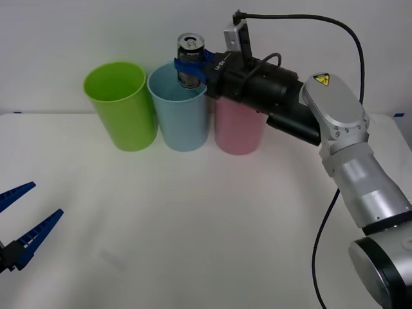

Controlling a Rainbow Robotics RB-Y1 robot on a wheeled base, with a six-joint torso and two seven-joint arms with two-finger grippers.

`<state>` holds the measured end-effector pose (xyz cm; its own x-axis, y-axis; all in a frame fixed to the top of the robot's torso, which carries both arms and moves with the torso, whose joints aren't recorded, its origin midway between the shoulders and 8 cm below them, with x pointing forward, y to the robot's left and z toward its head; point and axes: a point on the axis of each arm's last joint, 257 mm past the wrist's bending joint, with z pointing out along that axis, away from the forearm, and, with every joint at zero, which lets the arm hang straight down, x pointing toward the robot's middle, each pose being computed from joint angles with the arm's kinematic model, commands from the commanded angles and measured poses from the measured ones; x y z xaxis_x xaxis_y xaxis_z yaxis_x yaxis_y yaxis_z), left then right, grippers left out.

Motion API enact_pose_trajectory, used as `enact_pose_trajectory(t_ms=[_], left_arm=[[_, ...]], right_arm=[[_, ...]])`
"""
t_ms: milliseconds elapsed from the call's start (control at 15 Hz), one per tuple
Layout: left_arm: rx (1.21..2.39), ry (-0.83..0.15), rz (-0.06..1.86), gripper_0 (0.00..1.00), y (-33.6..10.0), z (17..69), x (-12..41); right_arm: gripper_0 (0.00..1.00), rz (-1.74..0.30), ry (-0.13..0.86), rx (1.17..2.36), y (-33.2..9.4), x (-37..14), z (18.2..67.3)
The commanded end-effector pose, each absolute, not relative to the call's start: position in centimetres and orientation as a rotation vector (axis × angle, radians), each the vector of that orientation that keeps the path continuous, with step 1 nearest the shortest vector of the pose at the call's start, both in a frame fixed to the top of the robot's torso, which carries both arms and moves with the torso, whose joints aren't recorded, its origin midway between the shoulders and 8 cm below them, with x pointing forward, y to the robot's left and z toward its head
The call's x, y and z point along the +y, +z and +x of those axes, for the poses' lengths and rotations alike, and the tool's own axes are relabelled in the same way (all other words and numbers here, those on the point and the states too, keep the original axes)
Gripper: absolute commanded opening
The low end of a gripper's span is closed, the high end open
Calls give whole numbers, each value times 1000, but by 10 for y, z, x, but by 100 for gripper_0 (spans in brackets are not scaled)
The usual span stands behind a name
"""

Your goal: Grasp the object on the table and drop it into the matching bin: aluminum can to the light blue bin, PET bottle to the pink bin.

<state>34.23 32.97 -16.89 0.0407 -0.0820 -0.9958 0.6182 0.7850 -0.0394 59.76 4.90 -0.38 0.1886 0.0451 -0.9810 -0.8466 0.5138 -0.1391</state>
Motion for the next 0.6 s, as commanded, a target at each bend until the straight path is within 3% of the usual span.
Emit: enact_pose_trajectory(t_ms=[67, 600], left_arm=[[1441, -567, 465, 100, -169, 342, 330], [1441, -567, 465, 100, -169, 342, 330]], right_arm=[[0, -803, 742, 1265, -6, 66, 614], [0, -724, 682, 1316, -13, 100, 633]])
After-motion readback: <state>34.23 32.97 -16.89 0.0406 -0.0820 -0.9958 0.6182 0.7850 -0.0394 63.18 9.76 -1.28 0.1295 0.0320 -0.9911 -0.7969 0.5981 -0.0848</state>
